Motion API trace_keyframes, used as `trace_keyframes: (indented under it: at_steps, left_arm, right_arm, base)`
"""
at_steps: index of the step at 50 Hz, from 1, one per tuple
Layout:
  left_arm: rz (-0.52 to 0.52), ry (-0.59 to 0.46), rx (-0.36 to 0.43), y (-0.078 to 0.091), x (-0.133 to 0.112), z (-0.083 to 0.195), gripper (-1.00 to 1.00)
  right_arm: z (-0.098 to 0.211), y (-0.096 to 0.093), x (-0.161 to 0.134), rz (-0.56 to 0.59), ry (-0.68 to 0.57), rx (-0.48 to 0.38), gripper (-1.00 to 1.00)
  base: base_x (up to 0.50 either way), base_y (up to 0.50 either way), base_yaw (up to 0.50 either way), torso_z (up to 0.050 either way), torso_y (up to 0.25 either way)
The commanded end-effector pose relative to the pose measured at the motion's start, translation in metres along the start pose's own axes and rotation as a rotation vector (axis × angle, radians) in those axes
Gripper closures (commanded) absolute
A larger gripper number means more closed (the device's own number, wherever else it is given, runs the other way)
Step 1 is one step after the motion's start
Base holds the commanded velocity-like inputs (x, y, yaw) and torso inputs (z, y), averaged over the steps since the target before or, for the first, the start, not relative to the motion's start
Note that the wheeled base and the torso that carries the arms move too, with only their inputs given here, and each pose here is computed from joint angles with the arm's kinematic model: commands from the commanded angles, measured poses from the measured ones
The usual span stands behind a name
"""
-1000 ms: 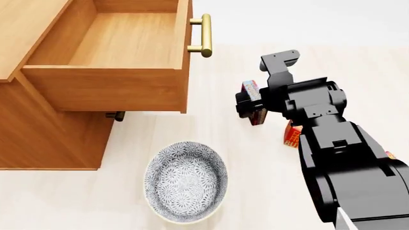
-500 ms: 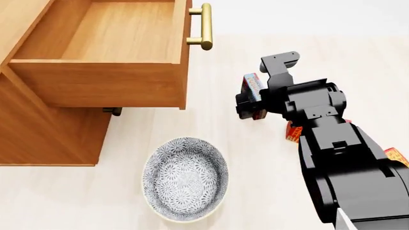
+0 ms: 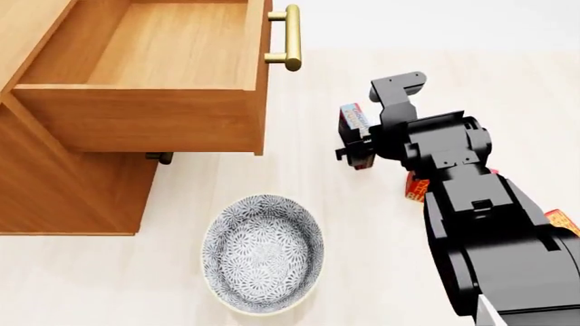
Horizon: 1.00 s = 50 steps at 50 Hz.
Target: Put the chocolate pudding in the top drawer of the cabinet and close it.
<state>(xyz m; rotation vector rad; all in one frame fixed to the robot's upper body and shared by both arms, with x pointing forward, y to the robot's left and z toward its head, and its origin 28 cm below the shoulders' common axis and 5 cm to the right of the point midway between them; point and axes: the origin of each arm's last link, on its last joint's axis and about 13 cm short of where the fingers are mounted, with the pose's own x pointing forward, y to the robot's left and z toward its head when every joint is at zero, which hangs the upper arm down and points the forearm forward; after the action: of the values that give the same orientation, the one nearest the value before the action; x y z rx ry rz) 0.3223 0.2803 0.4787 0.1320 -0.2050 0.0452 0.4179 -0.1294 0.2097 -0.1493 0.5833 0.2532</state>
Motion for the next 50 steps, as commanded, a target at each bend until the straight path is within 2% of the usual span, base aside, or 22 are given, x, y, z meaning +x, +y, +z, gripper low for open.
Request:
trace_keyframes:
  at_steps: [1,14,36,50]
  left_arm:
    - [-0.001,0.006,-0.009,0.000,0.000,0.000,-1.00]
    - [-0.005,0.006,-0.019,0.000,0.000,0.000,-1.00]
    - [-0.008,0.006,-0.024,0.000,0.000,0.000,-1.00]
    - [0.004,-0.003,-0.027,0.000,0.000,0.000,-1.00]
  right_arm:
    - [0.004,0.000,-0.001,0.008,-0.014,0.001,1.00]
    - [0.022,-0.005,-0.012,-0.018,-0.056,-0.006,1.00]
    - [0.104,-0.018,-0.075,-0.072,-0.237,-0.068,1.00]
    - [0.145,-0.004,-0.110,-0.025,-0.359,-0.112,1.00]
  base:
    - [0.00,0.00,0.00,0.000,0.250]
    - [0.00,0.00,0.00,0.000,0.250]
    - [0.00,0.00,0.00,0.000,0.250]
    - [0.00,0.00,0.00,0.000,0.250]
